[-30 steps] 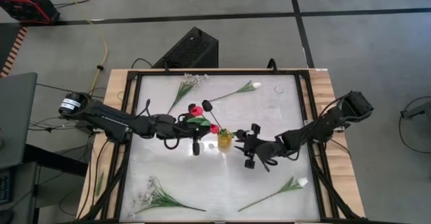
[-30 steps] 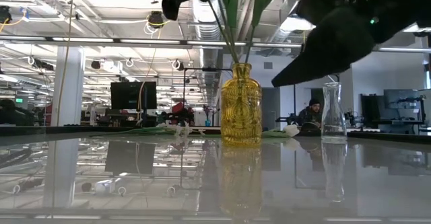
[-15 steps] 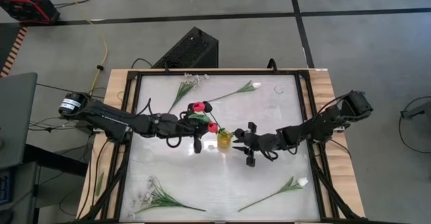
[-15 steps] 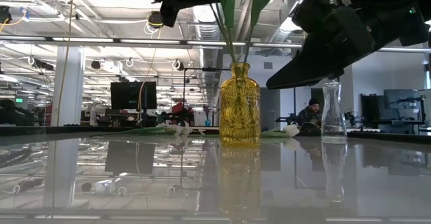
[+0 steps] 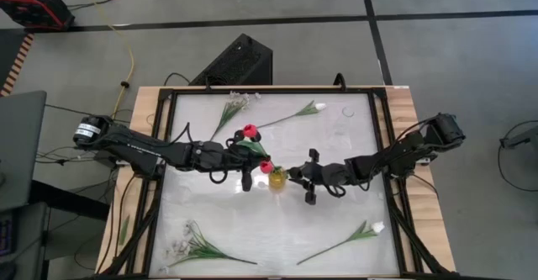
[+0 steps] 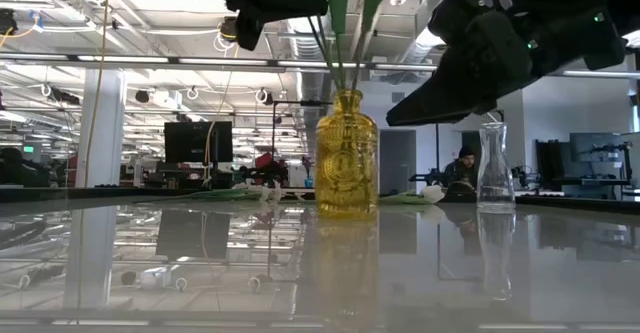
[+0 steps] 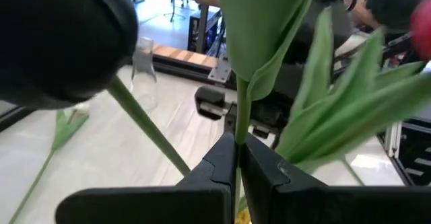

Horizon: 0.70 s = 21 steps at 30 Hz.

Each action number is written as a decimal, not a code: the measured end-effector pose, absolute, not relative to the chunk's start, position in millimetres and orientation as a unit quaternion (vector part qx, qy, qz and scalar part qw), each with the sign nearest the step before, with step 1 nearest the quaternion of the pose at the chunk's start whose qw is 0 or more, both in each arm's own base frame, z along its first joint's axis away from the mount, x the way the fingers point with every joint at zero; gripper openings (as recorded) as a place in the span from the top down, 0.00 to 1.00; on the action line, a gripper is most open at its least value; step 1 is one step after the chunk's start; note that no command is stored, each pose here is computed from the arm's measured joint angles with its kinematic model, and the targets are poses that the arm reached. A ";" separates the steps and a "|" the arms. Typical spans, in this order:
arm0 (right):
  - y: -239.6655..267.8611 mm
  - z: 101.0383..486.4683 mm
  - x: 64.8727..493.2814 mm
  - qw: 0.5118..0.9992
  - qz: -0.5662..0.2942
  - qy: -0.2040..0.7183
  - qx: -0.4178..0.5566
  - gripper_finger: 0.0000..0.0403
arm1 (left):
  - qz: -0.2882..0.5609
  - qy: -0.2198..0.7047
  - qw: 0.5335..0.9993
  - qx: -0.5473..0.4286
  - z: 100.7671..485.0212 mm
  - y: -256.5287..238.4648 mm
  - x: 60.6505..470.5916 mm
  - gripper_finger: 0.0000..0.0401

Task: Sort flowers into vase by color
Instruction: Put the red tulip into the yellow vase

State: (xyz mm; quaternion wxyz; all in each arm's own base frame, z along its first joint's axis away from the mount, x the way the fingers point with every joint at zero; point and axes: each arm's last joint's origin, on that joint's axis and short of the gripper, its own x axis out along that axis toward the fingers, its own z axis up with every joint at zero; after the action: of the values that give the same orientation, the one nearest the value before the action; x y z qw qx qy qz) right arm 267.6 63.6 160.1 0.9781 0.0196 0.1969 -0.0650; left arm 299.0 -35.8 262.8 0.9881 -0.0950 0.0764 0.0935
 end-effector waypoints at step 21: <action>83.8 135.5 285.0 0.992 -0.030 0.126 0.007 0.67 | 0.102 0.142 0.979 -0.107 227.7 -40.8 315.1 1.00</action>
State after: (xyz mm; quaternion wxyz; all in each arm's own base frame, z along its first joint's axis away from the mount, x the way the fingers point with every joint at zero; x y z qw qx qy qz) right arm 285.0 83.8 135.5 0.9915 0.0067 0.1261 -0.0301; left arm 315.1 -40.8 227.7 0.9788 -0.1072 0.1417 0.1022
